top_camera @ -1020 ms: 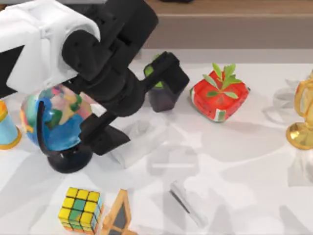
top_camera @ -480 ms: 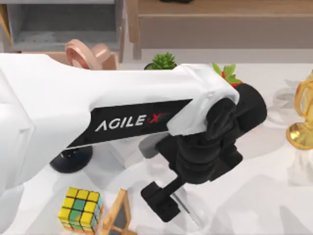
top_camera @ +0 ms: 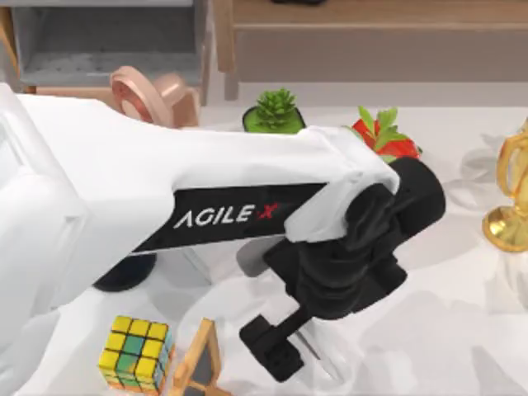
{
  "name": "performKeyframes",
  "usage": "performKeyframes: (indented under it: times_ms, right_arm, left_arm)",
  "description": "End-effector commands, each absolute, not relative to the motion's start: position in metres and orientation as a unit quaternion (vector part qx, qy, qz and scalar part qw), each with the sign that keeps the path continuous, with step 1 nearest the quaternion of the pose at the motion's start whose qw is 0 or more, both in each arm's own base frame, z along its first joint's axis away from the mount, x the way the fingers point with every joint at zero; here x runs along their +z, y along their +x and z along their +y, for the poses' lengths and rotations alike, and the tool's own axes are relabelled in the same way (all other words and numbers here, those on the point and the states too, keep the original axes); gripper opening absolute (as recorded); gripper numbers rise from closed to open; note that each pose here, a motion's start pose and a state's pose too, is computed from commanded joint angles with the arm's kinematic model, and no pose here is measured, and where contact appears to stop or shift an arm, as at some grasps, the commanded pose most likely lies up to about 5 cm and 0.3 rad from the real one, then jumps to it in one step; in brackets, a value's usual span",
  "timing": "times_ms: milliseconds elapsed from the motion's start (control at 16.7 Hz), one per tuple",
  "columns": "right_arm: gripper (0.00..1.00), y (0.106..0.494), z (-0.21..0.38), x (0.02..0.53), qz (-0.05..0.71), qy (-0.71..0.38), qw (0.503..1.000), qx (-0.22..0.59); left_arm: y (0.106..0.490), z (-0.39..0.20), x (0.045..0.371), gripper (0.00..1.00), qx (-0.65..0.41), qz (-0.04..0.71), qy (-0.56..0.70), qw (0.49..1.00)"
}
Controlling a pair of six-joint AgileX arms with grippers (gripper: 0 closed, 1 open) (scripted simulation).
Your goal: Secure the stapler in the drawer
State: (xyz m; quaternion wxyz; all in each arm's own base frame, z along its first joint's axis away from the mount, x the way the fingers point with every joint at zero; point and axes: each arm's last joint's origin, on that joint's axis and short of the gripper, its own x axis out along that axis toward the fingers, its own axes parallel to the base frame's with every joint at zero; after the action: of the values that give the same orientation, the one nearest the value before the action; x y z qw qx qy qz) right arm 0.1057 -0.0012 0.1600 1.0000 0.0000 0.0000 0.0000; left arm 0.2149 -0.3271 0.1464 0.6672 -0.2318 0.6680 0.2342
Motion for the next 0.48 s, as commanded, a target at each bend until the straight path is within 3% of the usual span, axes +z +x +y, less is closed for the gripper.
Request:
performKeyframes:
  times_ms: [180, 420, 480]
  right_arm:
    - [1.0, 0.106, -0.001, 0.16, 0.0, 0.0, 1.0, 0.0]
    - [1.0, 0.106, -0.001, 0.16, 0.0, 0.0, 1.0, 0.0]
    - [1.0, 0.106, -0.001, 0.16, 0.0, 0.0, 1.0, 0.0]
  left_arm:
    - [0.214, -0.327, 0.122, 1.0, 0.233, 0.668, -0.233, 0.668]
    - [0.214, -0.327, 0.118, 1.0, 0.234, 0.668, -0.232, 0.667]
    - [0.214, -0.327, 0.118, 0.92, 0.234, 0.668, -0.232, 0.667]
